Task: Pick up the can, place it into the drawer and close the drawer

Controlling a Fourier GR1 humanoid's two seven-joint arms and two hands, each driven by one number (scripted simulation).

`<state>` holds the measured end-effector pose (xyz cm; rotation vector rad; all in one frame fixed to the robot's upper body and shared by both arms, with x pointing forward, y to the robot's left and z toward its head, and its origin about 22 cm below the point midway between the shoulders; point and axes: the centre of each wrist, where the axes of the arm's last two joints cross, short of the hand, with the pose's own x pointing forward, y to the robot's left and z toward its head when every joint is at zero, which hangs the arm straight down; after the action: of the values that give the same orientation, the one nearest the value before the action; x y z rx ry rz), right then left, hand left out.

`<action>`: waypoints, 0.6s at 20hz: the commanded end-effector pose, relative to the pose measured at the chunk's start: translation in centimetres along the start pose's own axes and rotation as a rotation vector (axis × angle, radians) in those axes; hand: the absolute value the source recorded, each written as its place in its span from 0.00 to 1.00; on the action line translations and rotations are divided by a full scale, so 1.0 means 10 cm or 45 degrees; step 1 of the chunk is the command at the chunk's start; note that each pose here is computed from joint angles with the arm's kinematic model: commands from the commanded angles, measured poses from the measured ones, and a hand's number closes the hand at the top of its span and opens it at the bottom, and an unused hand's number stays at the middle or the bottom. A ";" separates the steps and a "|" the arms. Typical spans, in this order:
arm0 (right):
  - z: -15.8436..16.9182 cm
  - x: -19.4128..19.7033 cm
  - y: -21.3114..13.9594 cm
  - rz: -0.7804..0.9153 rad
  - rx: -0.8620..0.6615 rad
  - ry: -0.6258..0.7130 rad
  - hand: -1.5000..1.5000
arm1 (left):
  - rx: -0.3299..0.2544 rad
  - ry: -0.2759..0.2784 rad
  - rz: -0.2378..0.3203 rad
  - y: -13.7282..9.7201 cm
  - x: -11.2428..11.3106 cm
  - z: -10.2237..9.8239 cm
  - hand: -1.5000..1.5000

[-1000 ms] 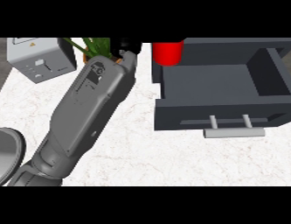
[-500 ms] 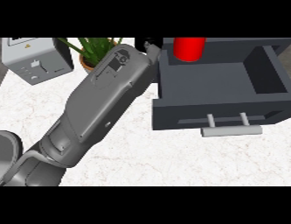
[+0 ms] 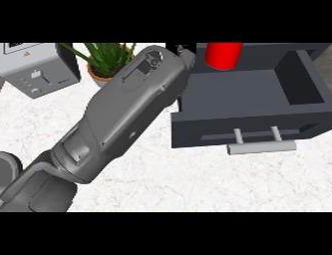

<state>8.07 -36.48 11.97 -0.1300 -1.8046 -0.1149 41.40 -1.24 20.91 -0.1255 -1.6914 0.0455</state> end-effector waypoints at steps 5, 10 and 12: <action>-0.10 0.13 0.14 0.010 0.001 0.003 0.00 | 0.016 0.061 -0.042 0.04 -0.24 -0.02 1.00; 0.03 0.07 0.11 -0.008 0.018 -0.004 0.00 | 0.035 0.065 -0.111 -0.03 -0.21 -0.03 1.00; -0.01 0.10 0.08 0.018 0.020 0.018 0.00 | 0.067 0.043 -0.141 0.00 -0.27 -0.03 0.00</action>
<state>8.30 -35.57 12.83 -0.1221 -1.8049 -0.1053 41.77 -1.62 18.73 -0.0415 -1.6536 0.0136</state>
